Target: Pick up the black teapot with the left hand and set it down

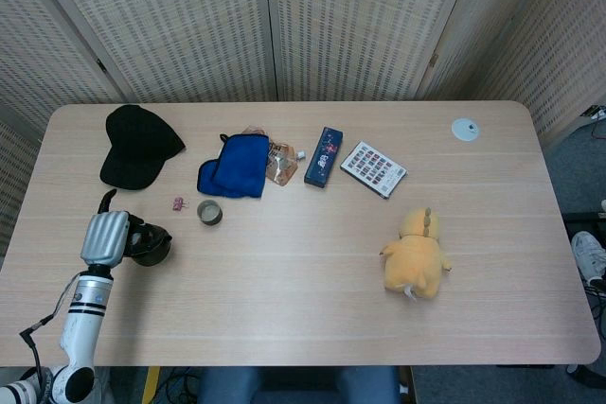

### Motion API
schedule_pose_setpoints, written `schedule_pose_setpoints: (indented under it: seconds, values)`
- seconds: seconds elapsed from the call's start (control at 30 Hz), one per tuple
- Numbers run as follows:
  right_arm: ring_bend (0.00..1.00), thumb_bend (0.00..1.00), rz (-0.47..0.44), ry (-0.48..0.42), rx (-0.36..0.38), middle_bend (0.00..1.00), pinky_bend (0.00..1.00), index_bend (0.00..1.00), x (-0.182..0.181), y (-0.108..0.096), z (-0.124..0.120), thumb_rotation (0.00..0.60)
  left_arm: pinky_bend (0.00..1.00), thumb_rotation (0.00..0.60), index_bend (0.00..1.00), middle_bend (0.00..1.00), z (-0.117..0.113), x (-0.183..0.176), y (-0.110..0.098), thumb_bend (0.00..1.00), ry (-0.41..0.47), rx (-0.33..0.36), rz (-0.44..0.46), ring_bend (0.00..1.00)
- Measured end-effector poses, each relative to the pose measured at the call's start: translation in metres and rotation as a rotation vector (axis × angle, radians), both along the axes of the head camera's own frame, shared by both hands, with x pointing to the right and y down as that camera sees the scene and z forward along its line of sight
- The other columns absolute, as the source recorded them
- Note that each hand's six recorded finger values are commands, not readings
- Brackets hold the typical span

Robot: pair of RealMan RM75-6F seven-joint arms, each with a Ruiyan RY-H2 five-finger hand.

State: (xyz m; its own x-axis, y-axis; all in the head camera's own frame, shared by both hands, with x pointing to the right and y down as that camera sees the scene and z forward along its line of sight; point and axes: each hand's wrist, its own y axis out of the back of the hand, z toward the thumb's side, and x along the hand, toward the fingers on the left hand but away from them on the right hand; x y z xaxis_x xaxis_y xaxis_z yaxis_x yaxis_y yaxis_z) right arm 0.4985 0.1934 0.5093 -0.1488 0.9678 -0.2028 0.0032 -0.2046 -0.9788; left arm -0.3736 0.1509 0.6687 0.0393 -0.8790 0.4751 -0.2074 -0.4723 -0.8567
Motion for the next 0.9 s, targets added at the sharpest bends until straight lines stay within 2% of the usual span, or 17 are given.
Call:
schedule_pose_setpoints:
  seconds: [0.13, 0.27, 0.33, 0.47, 0.6, 0.77, 0.9]
  values:
    - [0.2, 0.23, 0.001, -0.001, 0.001, 0.22, 0.14, 0.2, 0.0, 0.0, -0.001, 0.6, 0.16, 0.355, 1.0, 1.0, -0.002, 0.001, -0.002, 0.4, -0.003, 0.02, -0.001, 0.98]
    - [0.2, 0.22, 0.004, -0.002, 0.001, 0.22, 0.14, 0.2, 0.001, 0.002, -0.001, 0.6, 0.18, 0.381, 1.0, 1.0, -0.005, 0.001, -0.004, 0.41, -0.002, 0.039, 0.003, 0.98]
    - [0.2, 0.22, 0.005, -0.002, 0.0, 0.22, 0.14, 0.2, 0.002, 0.002, -0.001, 0.6, 0.21, 0.412, 1.0, 1.0, -0.006, 0.002, -0.005, 0.42, -0.002, 0.047, 0.007, 0.98]
    - [0.2, 0.23, 0.008, -0.003, 0.001, 0.22, 0.14, 0.2, 0.003, 0.003, -0.001, 0.6, 0.28, 0.416, 1.0, 1.0, -0.008, 0.002, -0.007, 0.45, -0.005, 0.052, 0.015, 0.98]
    - [0.2, 0.22, 0.01, -0.002, 0.0, 0.22, 0.14, 0.2, 0.004, 0.003, -0.001, 0.6, 0.31, 0.408, 1.0, 1.0, -0.009, 0.004, -0.009, 0.47, -0.008, 0.056, 0.03, 0.98]
    - [0.2, 0.22, 0.016, -0.002, -0.004, 0.22, 0.14, 0.2, 0.005, 0.004, 0.001, 0.6, 0.34, 0.426, 1.0, 1.0, -0.008, 0.007, -0.011, 0.47, -0.011, 0.056, 0.048, 0.98]
    - [0.2, 0.22, 0.019, -0.002, -0.003, 0.22, 0.14, 0.2, 0.007, 0.005, 0.001, 0.6, 0.37, 0.501, 1.0, 1.0, -0.009, 0.011, -0.013, 0.49, -0.021, 0.058, 0.071, 0.98]
